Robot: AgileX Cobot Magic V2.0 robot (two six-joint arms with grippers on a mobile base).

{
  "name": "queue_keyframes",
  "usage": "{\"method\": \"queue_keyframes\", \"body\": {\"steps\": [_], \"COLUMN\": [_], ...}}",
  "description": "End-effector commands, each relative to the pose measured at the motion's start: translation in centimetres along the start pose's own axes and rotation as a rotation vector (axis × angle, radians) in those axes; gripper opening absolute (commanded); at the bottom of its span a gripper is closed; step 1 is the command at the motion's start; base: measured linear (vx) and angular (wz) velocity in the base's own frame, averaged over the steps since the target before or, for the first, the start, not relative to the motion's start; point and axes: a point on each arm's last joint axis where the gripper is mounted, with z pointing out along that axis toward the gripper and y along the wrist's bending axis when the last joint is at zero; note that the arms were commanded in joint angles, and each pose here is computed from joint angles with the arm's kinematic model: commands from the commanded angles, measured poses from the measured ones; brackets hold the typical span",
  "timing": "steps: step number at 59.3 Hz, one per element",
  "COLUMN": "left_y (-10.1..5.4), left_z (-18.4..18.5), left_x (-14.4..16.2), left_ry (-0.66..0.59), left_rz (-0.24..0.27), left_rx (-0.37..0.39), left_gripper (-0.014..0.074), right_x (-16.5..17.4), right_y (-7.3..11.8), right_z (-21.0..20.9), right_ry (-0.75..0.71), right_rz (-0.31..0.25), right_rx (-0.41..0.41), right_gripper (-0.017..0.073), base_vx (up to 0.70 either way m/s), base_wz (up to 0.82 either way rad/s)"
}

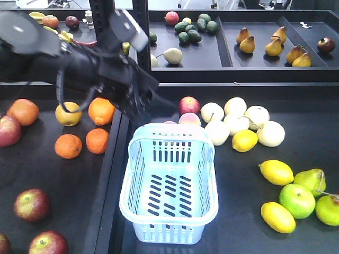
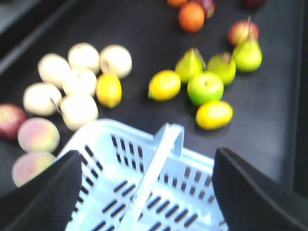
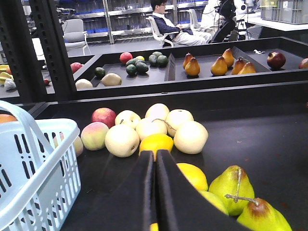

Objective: Pick three apples into basket with both arms
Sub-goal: 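Reach the left gripper over the basket toward its handle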

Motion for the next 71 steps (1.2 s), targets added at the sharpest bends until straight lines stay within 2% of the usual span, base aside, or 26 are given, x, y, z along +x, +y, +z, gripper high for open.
{"method": "queue_keyframes", "body": {"steps": [1,7,22,60,71], "left_y": [-0.3,0.4,1.6,2.9,3.1], "left_z": [-0.8,0.4,2.4,6.3,6.6], "left_x": [-1.7,-1.0,0.5,3.5,3.8], "left_ry": [-0.073,-0.054,0.008,0.094,0.098], "left_rz": [0.006,-0.012,-0.013,-0.077,-0.082], "left_rx": [-0.028,-0.03,-0.042,0.011,0.005], "left_gripper": [0.052,0.052,0.052,0.052,0.0499], "right_x": [-0.5,-0.5,-0.5,-0.5,-0.5], "right_y": [0.1,0.1,0.1,0.1,0.1], "right_z": [0.1,0.1,0.1,0.1,0.1], "right_ry": [-0.06,-0.06,-0.06,-0.06,-0.06], "right_rz": [-0.024,-0.024,-0.024,-0.024,-0.024], "right_rx": [-0.003,-0.003,-0.003,-0.003,-0.003], "right_gripper": [-0.0005,-0.0005,-0.0005,-0.0005,-0.0005], "base_vx": [0.0,0.0,0.0,0.0,0.0], "base_wz": [0.0,0.0,0.0,0.0,0.0]}}
